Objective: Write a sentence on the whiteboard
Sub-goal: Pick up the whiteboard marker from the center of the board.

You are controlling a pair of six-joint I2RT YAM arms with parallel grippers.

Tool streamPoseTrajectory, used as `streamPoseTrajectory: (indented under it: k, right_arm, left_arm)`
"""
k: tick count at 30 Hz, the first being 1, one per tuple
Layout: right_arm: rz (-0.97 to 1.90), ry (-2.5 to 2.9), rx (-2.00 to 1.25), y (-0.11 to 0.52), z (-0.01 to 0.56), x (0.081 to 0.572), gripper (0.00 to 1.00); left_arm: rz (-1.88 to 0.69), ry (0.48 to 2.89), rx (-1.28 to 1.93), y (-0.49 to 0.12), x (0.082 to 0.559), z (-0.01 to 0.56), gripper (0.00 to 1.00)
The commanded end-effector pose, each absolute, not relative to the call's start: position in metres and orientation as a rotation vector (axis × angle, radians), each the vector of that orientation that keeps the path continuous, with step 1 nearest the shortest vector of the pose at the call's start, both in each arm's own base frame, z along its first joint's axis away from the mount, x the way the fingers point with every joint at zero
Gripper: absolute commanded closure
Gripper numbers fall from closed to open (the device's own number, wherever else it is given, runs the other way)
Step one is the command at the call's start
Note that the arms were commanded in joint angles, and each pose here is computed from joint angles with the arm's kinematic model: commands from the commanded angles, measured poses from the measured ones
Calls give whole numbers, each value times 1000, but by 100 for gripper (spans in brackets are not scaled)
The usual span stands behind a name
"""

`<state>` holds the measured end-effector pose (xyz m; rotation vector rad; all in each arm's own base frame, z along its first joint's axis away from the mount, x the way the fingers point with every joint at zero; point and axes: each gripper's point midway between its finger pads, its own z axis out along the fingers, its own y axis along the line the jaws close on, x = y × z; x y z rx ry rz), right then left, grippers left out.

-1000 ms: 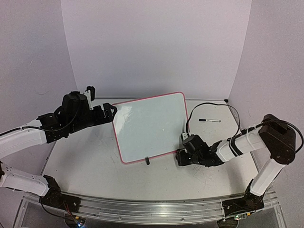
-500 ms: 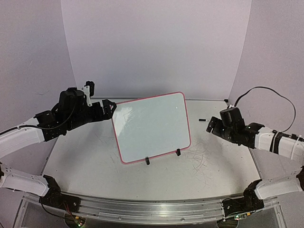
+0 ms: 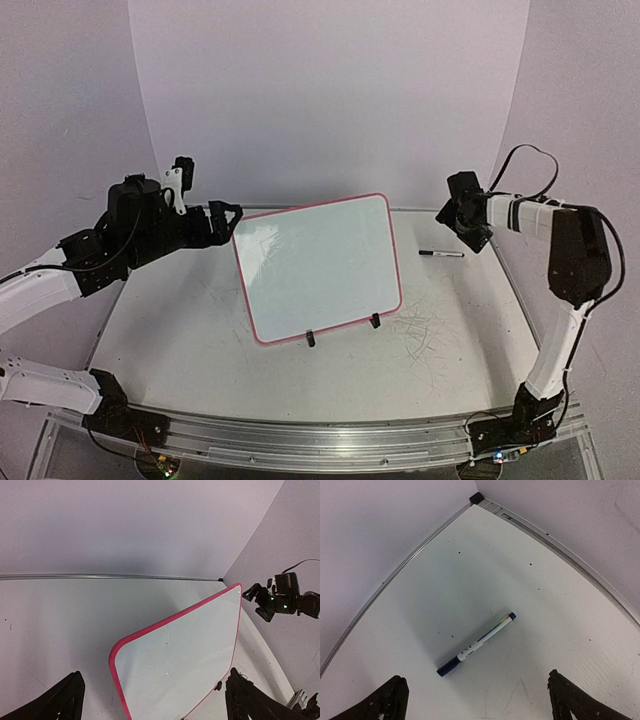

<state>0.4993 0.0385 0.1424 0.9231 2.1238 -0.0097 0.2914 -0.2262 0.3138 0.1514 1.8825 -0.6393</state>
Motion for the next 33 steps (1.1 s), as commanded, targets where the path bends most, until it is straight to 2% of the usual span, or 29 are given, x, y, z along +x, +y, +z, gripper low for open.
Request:
streamPoseTrajectory:
  k: [1,7,17,25,33]
  right_arm:
    - [-138,2137,1005,25,122,528,2]
    - [-222,2167,979,23,93,556,4]
    - [-287,2234,1013,23,50,559,19]
    - [-339,2286,997,22,30,558,22]
    - [-321,2368,963,29,13,559,37]
  left_arm:
    - [-675,1811,193,-229,286,341,0]
    - [-660,1807,197,-223,282,334,1]
    - [-667,1790,216,-226,282,336,1]
    - [-674,1781,221,-227,282,340,1]
    - [-685,1769,216,-225,279,345,1]
